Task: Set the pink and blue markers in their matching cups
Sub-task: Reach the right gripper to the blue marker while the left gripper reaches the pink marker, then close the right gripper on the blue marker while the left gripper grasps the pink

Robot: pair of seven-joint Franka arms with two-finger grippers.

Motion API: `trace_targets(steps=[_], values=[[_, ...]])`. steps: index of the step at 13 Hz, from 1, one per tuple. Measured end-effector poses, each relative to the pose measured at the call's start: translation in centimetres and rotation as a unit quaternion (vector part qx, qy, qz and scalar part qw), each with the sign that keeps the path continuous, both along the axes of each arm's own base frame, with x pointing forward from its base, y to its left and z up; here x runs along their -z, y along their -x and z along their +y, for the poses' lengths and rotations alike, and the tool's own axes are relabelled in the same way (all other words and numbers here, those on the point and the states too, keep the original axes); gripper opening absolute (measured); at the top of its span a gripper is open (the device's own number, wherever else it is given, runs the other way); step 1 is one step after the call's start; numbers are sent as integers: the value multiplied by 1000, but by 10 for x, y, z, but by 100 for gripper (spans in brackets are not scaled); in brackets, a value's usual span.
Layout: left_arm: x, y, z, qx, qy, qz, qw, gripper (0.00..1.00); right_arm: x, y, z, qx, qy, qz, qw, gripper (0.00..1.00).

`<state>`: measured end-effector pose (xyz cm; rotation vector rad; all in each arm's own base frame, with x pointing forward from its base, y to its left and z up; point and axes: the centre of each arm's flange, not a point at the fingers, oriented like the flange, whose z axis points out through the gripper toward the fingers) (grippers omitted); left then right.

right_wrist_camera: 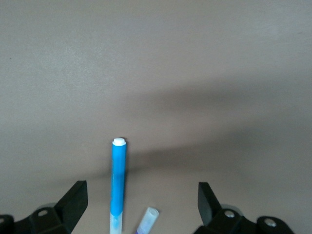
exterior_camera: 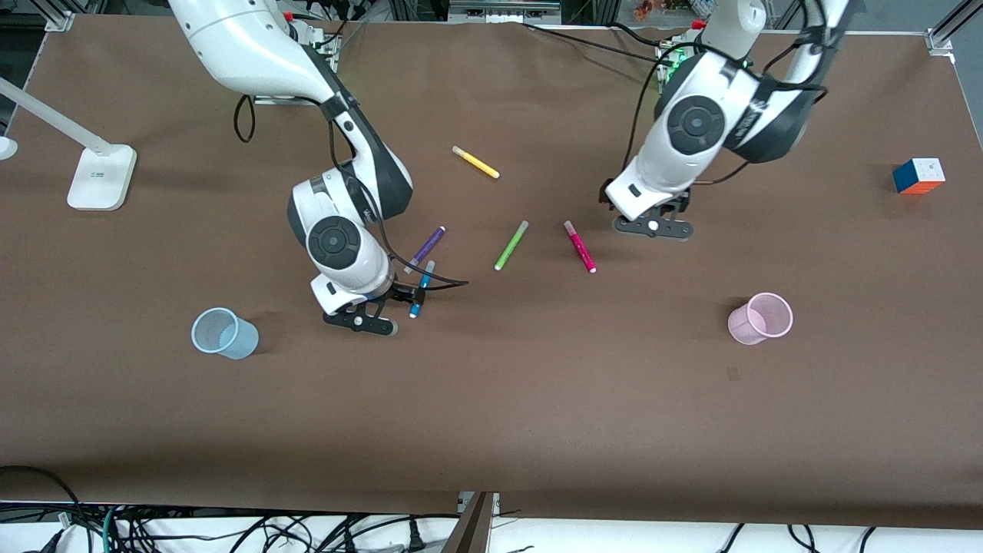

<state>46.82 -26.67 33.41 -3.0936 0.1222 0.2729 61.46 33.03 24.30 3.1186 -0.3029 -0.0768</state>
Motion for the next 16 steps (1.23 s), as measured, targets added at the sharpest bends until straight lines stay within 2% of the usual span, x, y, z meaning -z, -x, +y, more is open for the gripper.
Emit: trace_targets(steps=[5, 9, 15, 16], values=[[66, 19, -45, -40, 26, 7, 999, 100, 35, 3, 15, 4, -17, -14, 1000, 100], [108, 23, -56, -39, 14, -6, 999, 100, 59, 12, 34, 0, -25, -27, 999, 100], [148, 38, -78, -93, 18, -10, 995, 100, 70, 18, 35, 3, -20, -17, 1000, 100], [152, 38, -78, -100, 17, -11, 995, 95, 74, 20, 33, 6, -19, -13, 1000, 100]])
